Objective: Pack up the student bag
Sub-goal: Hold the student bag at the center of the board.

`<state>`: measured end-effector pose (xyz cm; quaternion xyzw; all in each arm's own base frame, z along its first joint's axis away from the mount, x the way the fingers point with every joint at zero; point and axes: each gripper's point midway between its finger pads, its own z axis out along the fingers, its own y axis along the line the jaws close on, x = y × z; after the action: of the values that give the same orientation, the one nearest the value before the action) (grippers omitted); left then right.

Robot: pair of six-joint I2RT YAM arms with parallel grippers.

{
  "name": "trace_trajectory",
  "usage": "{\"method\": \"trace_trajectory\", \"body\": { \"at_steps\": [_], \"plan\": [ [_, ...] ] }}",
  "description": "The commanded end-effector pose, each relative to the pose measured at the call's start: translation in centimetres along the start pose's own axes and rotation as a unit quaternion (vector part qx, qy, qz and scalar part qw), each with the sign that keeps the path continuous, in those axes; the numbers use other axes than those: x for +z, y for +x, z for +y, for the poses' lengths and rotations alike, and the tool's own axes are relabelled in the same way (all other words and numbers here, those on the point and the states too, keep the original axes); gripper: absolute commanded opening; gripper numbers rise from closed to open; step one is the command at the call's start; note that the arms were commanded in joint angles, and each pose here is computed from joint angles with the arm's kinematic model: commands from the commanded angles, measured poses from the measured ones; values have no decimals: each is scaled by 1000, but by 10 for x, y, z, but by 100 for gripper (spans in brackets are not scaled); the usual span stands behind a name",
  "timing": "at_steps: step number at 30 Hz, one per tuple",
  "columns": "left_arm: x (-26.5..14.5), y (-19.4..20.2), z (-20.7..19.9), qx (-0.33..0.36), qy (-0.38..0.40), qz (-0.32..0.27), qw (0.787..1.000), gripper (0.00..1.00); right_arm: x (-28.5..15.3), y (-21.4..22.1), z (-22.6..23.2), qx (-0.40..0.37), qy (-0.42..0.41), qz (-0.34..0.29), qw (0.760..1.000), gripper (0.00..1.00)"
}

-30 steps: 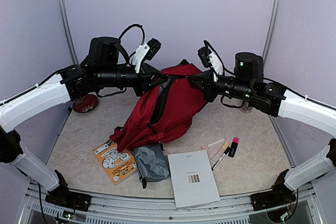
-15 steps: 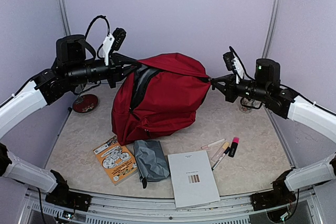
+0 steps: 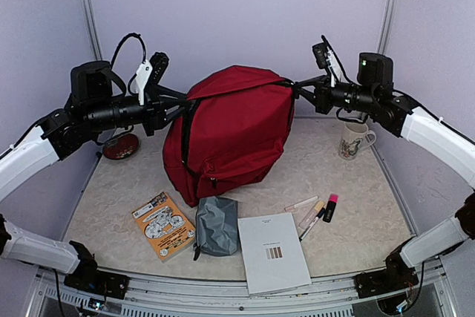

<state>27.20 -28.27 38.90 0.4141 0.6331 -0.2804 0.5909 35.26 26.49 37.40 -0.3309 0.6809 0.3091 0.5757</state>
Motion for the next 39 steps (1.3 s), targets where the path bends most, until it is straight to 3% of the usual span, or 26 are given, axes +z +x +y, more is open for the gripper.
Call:
{"method": "trace_trajectory", "body": {
  "at_steps": [1, 4, 6, 12, 20, 26, 31, 36, 39],
  "plan": [
    [-4, -17, -4, 62, -29, 3, 998, 52, -4, -60, -11, -36, 23, -49, 998, 0],
    [-1, -28, -16, 82, -22, -2, 996, 88, 0, -78, 0, -59, 10, -64, 996, 0],
    [1, -39, -24, 87, -16, -10, 996, 98, 5, -78, 7, -69, -2, -63, 996, 0],
    [19, -66, -31, 129, -47, -15, 990, 99, 21, -51, 22, -84, -32, -31, 995, 0],
    [78, -54, -1, 234, -119, 33, 964, 99, 25, -25, 67, -114, -108, -19, 987, 0],
    [101, -49, 21, 256, -167, 42, 951, 97, 21, -18, 70, -111, -111, -15, 987, 0],
    [99, -61, 13, 241, -138, 11, 961, 92, 18, -10, 73, -113, -115, -10, 987, 0],
    [89, -63, -3, 210, -36, -12, 977, 98, 15, -5, 75, -114, -118, -8, 986, 0],
    [85, -62, 13, 195, -50, -11, 980, 98, 14, -4, 74, -114, -115, -6, 987, 0]
  ]
}}
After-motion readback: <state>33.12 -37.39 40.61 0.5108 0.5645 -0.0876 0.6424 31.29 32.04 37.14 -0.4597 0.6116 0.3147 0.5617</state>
